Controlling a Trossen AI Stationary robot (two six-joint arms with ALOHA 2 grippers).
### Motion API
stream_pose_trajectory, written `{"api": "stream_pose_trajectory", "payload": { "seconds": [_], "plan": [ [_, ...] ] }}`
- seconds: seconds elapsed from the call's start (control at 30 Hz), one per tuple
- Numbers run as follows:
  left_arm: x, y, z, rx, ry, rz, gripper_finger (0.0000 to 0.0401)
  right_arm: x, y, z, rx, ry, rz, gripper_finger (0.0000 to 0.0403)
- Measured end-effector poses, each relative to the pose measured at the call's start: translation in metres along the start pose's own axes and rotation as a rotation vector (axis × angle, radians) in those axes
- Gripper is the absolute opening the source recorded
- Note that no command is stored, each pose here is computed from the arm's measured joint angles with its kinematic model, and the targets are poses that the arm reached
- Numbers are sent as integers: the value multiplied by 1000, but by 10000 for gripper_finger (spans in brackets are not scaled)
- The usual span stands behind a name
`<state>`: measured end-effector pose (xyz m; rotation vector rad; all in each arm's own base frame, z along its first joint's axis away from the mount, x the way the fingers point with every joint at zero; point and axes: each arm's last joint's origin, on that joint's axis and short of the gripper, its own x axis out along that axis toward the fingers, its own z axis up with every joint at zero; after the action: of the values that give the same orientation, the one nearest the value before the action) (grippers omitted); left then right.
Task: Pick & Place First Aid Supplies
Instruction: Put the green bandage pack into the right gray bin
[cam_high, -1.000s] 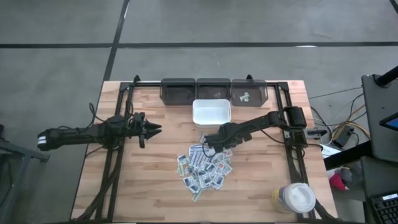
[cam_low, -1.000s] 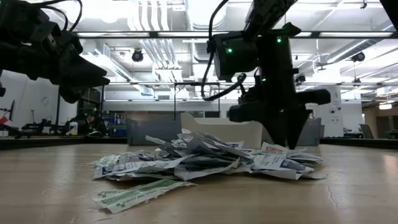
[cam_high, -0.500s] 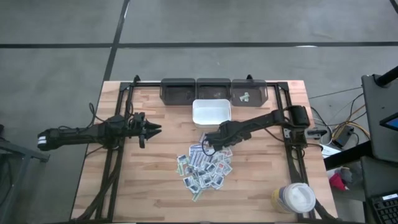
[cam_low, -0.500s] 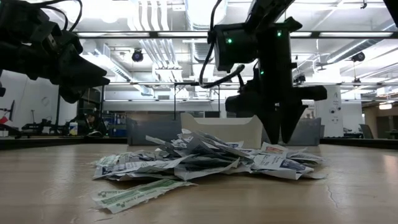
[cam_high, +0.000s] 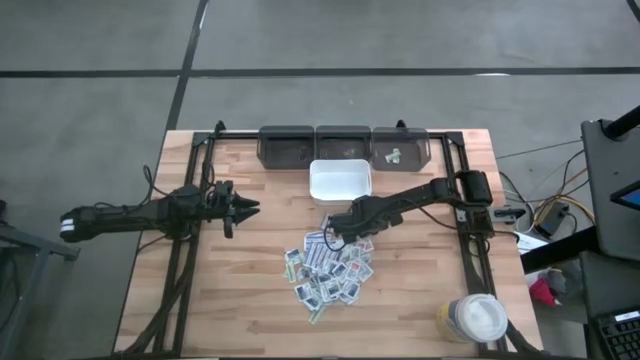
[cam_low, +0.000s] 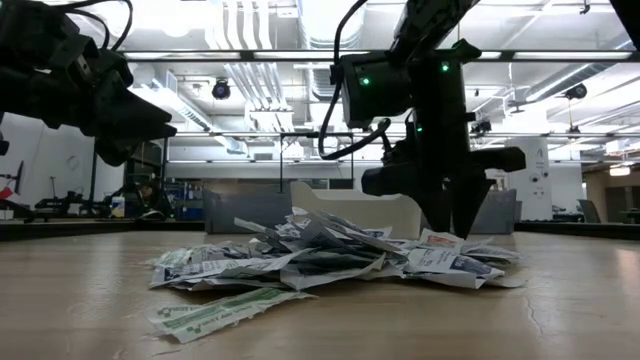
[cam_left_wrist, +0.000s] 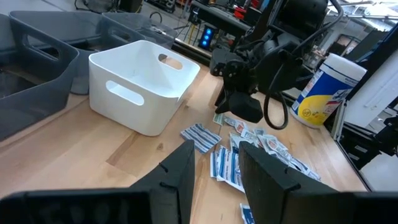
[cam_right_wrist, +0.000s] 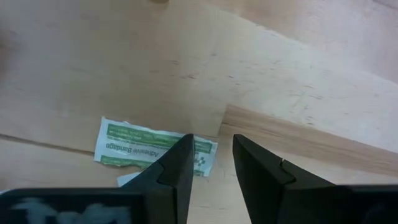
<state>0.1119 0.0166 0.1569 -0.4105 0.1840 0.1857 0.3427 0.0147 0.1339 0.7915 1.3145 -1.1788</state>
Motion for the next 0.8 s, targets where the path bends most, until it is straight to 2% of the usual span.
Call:
{"api": "stream_pose_trajectory", "payload": {
  "seconds": [0.57, 0.8],
  "plan": [
    [0, 0, 0, 0, 0, 0, 120, 1, -1, 0, -53, 4, -14, 29],
    [0, 0, 0, 0, 0, 1, 120, -4, -11, -1, -102, -8, -90, 9]
  ]
}}
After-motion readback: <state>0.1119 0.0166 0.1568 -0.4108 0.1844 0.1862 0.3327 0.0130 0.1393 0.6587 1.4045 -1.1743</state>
